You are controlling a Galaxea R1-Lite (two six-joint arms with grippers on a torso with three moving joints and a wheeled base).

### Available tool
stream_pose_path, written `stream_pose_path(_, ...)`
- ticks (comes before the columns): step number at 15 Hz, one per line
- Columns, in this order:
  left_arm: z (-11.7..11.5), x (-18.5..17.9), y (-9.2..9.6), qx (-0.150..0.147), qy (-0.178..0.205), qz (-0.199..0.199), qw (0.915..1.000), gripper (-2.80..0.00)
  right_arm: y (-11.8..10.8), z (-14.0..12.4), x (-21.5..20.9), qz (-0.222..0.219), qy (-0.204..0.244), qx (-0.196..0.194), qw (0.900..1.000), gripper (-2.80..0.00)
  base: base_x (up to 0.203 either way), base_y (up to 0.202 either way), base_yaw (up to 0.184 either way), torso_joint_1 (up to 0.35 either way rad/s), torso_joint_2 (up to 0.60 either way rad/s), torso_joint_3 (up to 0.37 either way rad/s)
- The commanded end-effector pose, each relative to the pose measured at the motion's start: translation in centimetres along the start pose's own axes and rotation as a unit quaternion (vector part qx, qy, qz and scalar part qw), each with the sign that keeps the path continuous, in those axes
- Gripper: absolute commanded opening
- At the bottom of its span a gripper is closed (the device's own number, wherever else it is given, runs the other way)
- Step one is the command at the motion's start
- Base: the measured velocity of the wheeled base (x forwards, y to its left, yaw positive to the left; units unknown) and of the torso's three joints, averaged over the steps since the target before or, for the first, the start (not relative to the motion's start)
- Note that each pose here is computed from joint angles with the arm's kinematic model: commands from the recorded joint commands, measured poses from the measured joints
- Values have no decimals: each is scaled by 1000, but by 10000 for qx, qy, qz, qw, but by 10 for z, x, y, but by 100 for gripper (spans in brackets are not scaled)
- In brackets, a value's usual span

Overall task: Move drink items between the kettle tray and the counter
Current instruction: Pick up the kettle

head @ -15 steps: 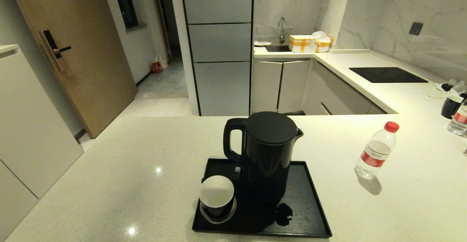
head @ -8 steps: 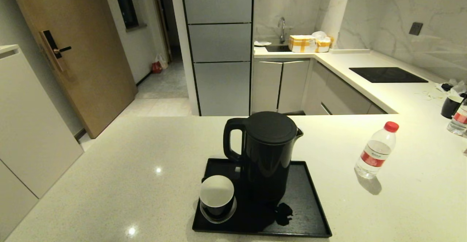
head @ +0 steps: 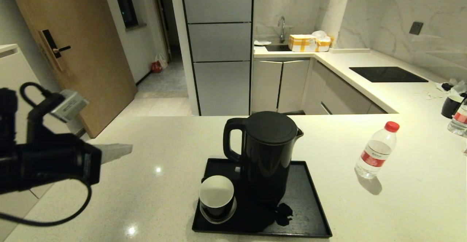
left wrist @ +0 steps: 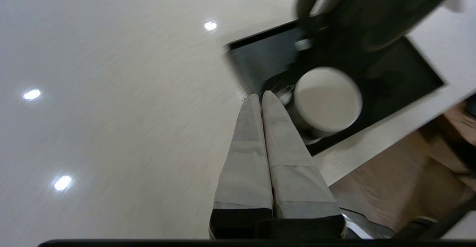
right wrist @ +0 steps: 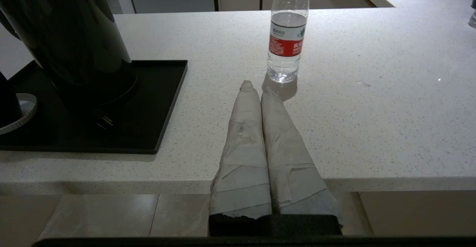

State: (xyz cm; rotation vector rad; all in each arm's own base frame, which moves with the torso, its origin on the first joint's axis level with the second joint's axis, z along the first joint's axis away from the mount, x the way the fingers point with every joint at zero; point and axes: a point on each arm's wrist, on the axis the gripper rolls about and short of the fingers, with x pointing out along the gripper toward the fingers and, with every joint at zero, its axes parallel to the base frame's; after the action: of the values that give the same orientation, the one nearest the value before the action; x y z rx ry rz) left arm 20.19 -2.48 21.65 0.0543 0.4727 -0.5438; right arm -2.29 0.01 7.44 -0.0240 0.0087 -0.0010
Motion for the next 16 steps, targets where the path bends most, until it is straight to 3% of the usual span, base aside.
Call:
stream_pose_path(1,7,53,7,3,330,-559,9979,-280,0,-1,0,6,25,-2,10000,-280,0,0,0,0,0,0)
stream_pose_path(4,11,86,1,304,87,-845,9959,-280,0,0,0,6,19,-3,10000,-280,0,0,0,0,0,0)
stream_pose_path(8,-5,148,-16,484,353,-1186,9911,-280,0,0,0,6,18,-3,10000,-280,0,0,0,0,0,0)
stream_pose_path(12,-6,173,-32,605,423,-1069,9915,-280,0,-1,0,6,25,-2,10000,-280,0,0,0,0,0,0)
stream_pose_path(14,-3,187,-41,373,394,-894,9945,-280,0,0,0,6,18,-3,10000,-280,0,0,0,0,0,0)
stream_pose_path(15,-1,191,-42,323,370,-835,9953,0,0,-1,0,6,25,-2,10000,-280,0,0,0,0,0,0)
stream_pose_path(16,1,193,-43,322,342,-823,9955,0,0,0,0,6,18,-3,10000,-280,0,0,0,0,0,0)
